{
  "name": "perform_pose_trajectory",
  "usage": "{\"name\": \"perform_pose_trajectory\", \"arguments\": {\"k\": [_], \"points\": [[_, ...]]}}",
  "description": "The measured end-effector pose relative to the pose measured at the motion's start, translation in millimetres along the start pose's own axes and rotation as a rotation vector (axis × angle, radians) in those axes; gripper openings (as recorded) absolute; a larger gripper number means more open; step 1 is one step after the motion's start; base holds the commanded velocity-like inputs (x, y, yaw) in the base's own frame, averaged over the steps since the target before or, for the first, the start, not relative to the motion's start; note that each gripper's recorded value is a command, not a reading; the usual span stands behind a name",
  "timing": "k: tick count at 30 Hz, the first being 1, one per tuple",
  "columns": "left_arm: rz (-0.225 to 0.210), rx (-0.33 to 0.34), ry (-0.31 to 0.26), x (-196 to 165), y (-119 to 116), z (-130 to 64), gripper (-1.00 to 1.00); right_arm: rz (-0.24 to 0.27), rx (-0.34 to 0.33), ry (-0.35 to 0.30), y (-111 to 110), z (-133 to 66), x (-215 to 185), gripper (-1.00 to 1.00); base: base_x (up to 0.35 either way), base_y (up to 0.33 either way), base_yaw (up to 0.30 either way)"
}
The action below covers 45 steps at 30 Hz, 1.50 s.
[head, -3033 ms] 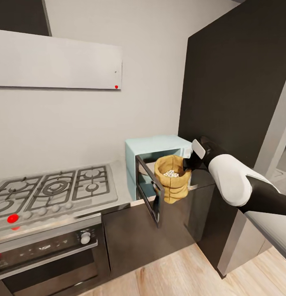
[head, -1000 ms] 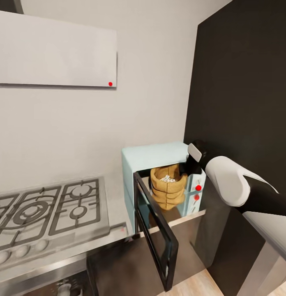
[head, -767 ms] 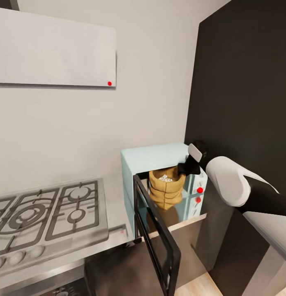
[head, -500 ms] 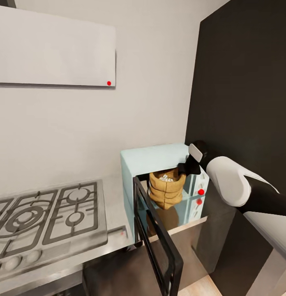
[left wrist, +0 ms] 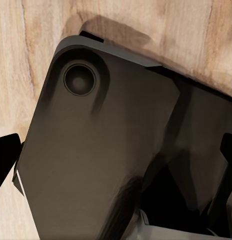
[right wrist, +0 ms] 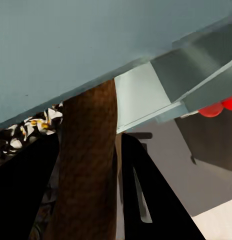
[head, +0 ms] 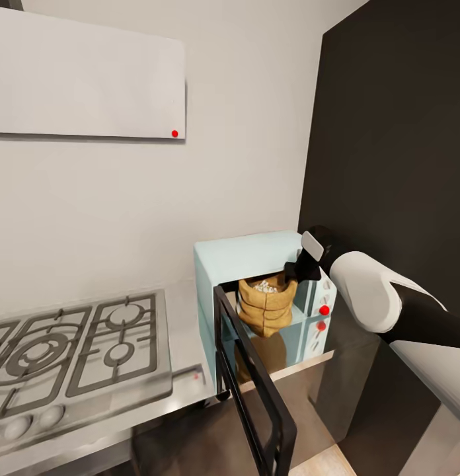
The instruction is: In the kitchen, take the popcorn bag from the countertop, put it into the microwave, and heat it until the popcorn is cooked so the cooked popcorn ends up inside the bag.
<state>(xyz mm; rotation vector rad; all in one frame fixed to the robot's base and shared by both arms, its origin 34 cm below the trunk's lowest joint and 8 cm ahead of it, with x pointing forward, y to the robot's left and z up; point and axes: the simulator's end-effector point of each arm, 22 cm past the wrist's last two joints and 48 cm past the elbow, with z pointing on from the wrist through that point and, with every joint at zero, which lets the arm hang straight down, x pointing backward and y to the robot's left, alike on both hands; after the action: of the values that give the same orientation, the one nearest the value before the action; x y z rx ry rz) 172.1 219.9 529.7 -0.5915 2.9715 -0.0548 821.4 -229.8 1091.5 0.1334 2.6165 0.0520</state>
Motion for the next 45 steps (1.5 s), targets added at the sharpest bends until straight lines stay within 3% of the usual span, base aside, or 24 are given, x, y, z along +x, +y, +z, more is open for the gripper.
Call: {"name": "perform_pose_trajectory", "arguments": {"k": [16,17,35,45], "points": [[0.000,0.000,0.001,0.1,0.1,0.0,1.00,0.001,-0.002,0.002,-0.2,0.3,0.2,-1.00,0.006,0.000,0.000],[0.000,0.000,0.001,0.2,0.1,0.0,1.00,0.001,-0.002,0.002,-0.3,0.3,0.2,1.00,0.000,0.000,0.000],[-0.001,0.000,0.000,0.0,0.1,0.0,1.00,0.012,0.003,-0.003,-8.6,-1.0,-2.4,1.00,-0.004,0.000,0.000],[-0.002,-0.001,0.002,0.6,-0.6,0.2,1.00,0.023,-0.014,-0.011,-6.6,-2.4,-6.0,1.00,-0.296,0.000,0.000]]}}
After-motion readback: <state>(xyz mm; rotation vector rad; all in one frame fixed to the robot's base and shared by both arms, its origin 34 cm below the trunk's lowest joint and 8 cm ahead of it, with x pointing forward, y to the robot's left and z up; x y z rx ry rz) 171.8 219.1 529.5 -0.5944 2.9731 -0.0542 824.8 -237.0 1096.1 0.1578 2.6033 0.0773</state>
